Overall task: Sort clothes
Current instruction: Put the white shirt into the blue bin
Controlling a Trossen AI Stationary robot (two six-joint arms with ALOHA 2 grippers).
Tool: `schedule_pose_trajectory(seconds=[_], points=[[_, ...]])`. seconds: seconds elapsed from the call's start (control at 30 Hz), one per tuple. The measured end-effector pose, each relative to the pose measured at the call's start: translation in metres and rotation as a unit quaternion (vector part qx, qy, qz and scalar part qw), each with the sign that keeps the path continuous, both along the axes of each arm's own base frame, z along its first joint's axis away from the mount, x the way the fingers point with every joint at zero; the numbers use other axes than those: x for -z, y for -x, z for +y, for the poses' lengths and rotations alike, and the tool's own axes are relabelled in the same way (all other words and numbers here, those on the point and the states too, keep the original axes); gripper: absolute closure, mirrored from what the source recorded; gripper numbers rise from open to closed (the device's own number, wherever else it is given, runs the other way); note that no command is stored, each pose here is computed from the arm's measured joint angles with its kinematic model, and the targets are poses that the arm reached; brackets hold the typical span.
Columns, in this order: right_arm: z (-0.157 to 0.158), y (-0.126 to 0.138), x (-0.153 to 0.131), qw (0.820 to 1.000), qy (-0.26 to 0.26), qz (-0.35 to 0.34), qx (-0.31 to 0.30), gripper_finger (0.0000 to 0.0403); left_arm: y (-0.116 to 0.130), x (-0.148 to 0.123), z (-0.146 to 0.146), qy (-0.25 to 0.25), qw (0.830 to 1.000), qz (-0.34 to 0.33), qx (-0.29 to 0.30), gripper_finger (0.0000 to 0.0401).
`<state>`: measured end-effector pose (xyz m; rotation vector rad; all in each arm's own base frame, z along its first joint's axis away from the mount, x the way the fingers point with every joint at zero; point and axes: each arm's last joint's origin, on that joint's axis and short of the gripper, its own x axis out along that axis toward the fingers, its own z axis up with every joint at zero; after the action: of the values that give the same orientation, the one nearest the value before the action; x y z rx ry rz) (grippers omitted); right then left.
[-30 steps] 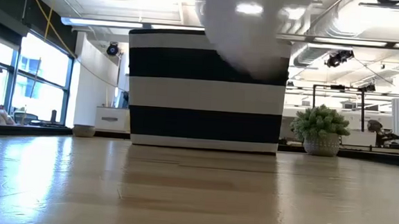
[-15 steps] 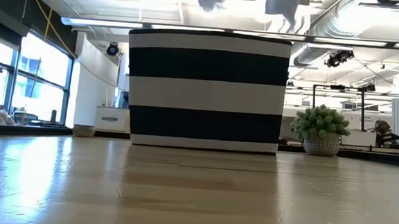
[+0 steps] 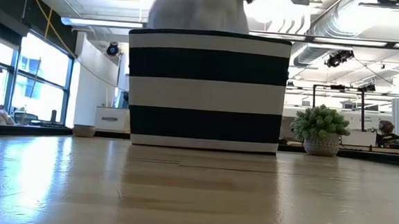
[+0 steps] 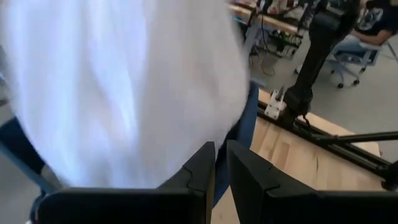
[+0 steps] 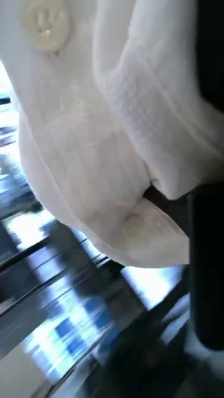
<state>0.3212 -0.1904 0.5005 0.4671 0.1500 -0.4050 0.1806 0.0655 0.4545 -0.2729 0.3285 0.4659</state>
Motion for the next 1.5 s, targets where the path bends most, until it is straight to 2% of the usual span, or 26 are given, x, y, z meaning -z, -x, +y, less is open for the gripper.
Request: schedule_pose_trajectory(seconds=[0.07, 0.13, 0.23, 0.3, 0.43, 0.5, 0.6, 0.67, 0.77, 0.87, 0.97, 1.07, 1.2, 1.27, 1.37, 1.5], points=[[-0.004, -0.007, 0.025, 0.996, -0.03, 0.078, 0.006, 0.0386, 0.007, -0.003, -0.002, -0.003, 1.0, -0.007, -0.003, 0.0362], [-0.009, -0.01, 0.05, 0.986, -0.048, 0.16, 0.02, 0.0386, 0.013, -0.005, -0.004, -0.007, 1.0, -0.011, -0.008, 0.0362], [-0.018, -0.019, 0.102, 0.951, -0.06, 0.299, 0.044, 0.0386, 0.018, -0.007, -0.006, -0.008, 1.0, -0.013, -0.011, 0.0362], [-0.023, -0.027, 0.141, 0.929, -0.085, 0.358, 0.044, 0.0386, 0.02, -0.006, -0.006, -0.007, 1.0, -0.01, -0.011, 0.0362], [-0.026, -0.037, 0.207, 0.91, -0.154, 0.384, 0.019, 0.0384, 0.021, -0.003, -0.006, 0.006, 1.0, 0.003, -0.015, 0.0362], [-0.028, -0.04, 0.236, 0.903, -0.172, 0.394, 0.016, 0.0381, 0.021, -0.001, -0.006, 0.009, 1.0, 0.013, -0.015, 0.0362], [-0.027, -0.039, 0.257, 0.893, -0.183, 0.412, 0.014, 0.0365, 0.02, 0.002, -0.006, 0.016, 0.999, 0.026, -0.016, 0.0362], [-0.027, -0.037, 0.255, 0.89, -0.185, 0.418, 0.01, 0.0344, 0.02, 0.003, -0.006, 0.019, 0.999, 0.032, -0.016, 0.0362], [-0.027, -0.037, 0.233, 0.89, -0.174, 0.42, 0.002, 0.0302, 0.021, 0.004, -0.007, 0.02, 0.999, 0.035, -0.016, 0.0362], [-0.023, -0.032, 0.194, 0.887, -0.176, 0.427, -0.003, 0.0262, 0.021, 0.004, -0.007, 0.02, 0.999, 0.039, -0.018, 0.0362], [-0.014, -0.02, 0.146, 0.891, -0.196, 0.409, 0.0, 0.0236, 0.021, 0.004, -0.007, 0.024, 0.999, 0.037, -0.02, 0.0362], [-0.002, -0.005, 0.103, 0.898, -0.243, 0.366, -0.002, 0.0228, 0.021, 0.004, -0.007, 0.029, 0.999, 0.035, -0.021, 0.0362], [0.011, 0.015, 0.076, 0.919, -0.299, 0.254, 0.022, 0.0227, 0.021, 0.004, -0.007, 0.03, 0.999, 0.035, -0.016, 0.0362], [0.012, 0.015, 0.07, 0.936, -0.275, 0.214, 0.052, 0.0226, 0.021, 0.004, -0.007, 0.029, 0.999, 0.035, -0.014, 0.0362], [0.006, 0.001, 0.069, 0.963, -0.181, 0.164, 0.113, 0.0226, 0.021, 0.004, -0.007, 0.014, 0.999, 0.042, -0.006, 0.0362], [-0.01, -0.028, 0.085, 0.979, -0.134, 0.083, 0.126, 0.0226, 0.021, 0.004, -0.008, -0.005, 0.998, 0.052, 0.022, 0.0362]])
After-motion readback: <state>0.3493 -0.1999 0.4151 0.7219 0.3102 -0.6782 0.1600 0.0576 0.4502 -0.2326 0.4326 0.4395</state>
